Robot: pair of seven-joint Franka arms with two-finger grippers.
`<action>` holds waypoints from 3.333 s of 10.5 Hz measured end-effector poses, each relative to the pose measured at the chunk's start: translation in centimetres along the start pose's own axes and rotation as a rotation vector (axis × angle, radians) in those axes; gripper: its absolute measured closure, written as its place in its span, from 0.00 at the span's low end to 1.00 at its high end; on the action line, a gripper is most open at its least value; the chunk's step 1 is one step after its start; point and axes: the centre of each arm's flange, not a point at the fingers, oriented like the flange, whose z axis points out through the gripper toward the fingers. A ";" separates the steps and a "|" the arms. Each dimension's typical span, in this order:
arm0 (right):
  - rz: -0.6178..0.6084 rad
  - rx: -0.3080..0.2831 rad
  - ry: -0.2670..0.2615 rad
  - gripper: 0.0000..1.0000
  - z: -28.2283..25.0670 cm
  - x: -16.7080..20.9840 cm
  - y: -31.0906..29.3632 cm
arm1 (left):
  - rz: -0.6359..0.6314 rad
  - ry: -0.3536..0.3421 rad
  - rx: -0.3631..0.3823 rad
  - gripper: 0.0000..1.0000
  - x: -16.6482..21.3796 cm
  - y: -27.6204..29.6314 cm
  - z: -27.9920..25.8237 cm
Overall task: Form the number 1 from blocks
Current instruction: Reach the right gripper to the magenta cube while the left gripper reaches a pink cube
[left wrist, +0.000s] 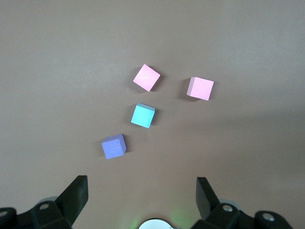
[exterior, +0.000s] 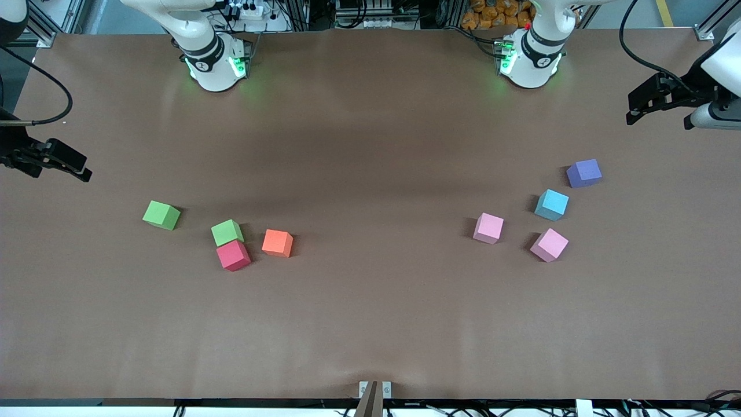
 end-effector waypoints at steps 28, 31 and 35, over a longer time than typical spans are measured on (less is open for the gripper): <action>-0.045 0.006 0.012 0.00 3.8 2.4 -3.0 | -0.346 -0.102 -0.028 0.00 12.7 0.3 37.5; -0.051 0.007 0.015 0.00 5.1 3.2 -3.5 | -0.494 -0.031 -0.039 0.00 10.8 -1.3 42.0; -0.086 0.008 0.010 0.00 8.5 4.1 -5.6 | -0.680 0.001 -0.035 0.00 8.5 -1.3 44.7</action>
